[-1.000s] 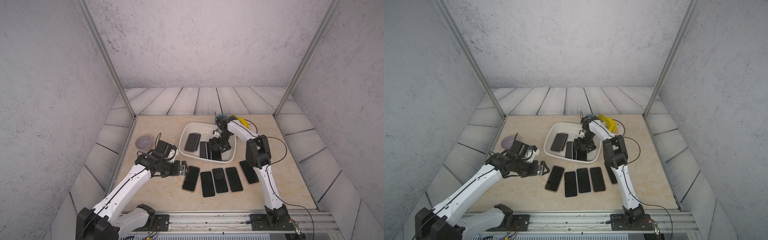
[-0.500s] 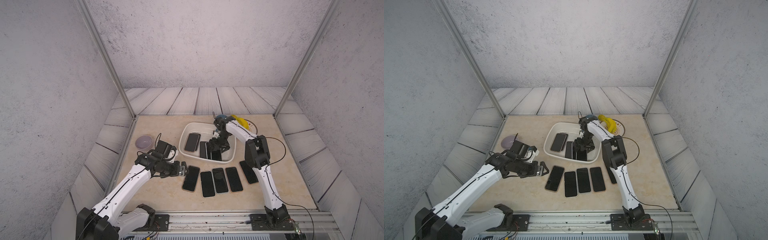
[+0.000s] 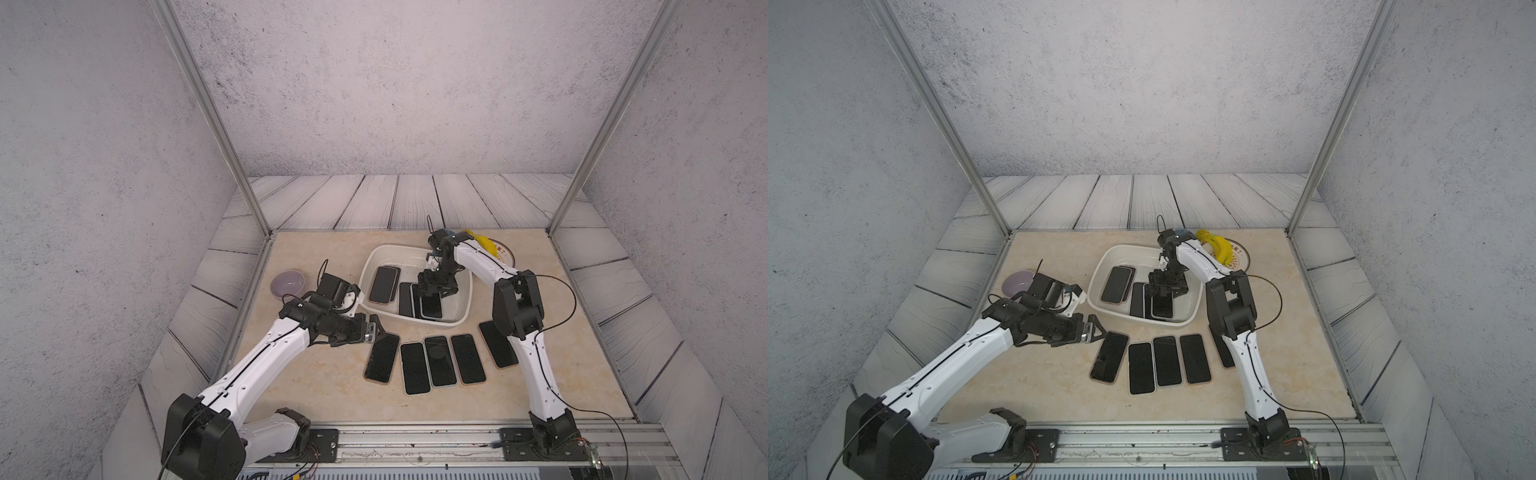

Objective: Take the phone out of the storage box
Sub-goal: Pick up the phone from the storage box.

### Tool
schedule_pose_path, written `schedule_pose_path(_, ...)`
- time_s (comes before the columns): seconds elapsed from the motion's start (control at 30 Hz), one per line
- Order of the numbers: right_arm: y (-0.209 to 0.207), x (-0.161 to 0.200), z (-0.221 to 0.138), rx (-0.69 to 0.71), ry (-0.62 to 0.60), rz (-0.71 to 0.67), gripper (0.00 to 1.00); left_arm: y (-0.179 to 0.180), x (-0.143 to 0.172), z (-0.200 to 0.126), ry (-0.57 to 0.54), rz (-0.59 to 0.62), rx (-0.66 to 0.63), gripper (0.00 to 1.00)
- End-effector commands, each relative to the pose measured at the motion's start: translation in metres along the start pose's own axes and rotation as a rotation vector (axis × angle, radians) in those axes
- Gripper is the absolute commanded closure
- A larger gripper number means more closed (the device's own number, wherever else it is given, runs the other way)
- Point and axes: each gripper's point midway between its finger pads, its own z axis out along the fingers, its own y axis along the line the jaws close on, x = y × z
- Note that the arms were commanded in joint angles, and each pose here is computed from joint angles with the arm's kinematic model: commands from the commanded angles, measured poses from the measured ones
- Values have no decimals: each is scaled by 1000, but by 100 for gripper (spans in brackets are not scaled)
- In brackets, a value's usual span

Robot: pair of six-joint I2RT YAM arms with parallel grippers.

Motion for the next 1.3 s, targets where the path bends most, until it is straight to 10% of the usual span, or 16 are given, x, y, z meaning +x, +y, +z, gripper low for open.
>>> schedule_pose_path(0.0,29,-24,-55,-96,-155,-21,36,-21,-31,-6,-95,72,73,1)
schedule_pose_path(0.47,69,-5,-128,-281,-218,11,37,-69,-116,18,-225,203,181,2)
schedule_pose_path(0.9,104,36,-158,-387,-208,-1,38,-108,-127,57,-169,231,227,9)
schedule_pose_path(1.27,124,56,-161,-416,-190,-24,39,-108,-127,64,-131,208,208,91)
